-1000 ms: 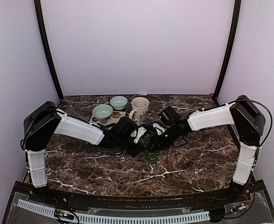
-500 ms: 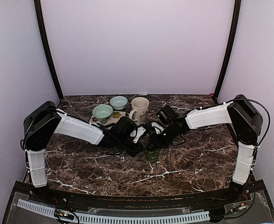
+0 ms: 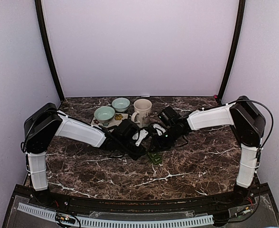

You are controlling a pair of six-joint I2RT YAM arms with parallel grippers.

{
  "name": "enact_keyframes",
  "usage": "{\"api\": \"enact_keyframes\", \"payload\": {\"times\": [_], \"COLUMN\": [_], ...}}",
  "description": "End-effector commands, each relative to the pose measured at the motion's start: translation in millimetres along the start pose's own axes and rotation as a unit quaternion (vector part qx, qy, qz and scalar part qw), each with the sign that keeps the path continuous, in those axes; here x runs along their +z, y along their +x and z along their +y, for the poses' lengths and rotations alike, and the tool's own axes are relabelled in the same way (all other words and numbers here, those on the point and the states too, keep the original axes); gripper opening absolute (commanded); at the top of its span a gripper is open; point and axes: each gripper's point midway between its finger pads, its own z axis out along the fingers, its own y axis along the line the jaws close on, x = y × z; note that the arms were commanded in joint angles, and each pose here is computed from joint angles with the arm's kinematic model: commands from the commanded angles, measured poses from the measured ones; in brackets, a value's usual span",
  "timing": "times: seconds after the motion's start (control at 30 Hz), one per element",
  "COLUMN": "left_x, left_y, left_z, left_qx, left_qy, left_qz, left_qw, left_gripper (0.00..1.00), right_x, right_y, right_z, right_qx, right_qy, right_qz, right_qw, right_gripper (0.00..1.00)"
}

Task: Sort the pills into containers
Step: Close the lid of the pill container on the pill container.

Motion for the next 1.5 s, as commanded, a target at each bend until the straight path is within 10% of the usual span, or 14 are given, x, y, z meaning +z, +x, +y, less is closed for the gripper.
{"api": "enact_keyframes", "payload": {"times": [0.0, 1.47], "left_x": [-4.6, -7.9], "left_y": [-7.3, -25.2], "left_z": [-1.0, -10.6], "left_qx": [0.001, -0.052], "left_qy": [0.004, 0.020], "left_qz": [-0.014, -0.028], "left_qw": [1.000, 0.998], "left_gripper": [0.00, 0.00], "right_x": [15.5, 32.1], "right_y": [20.1, 90.6], "right_z": [-7.3, -50.1], "right_qx": [-0.004, 0.009], "right_qy": [0.015, 0.059], "right_qz": [0.038, 0.098], "right_qw": [0.999, 0.993], "right_gripper": [0.32, 0.31]}}
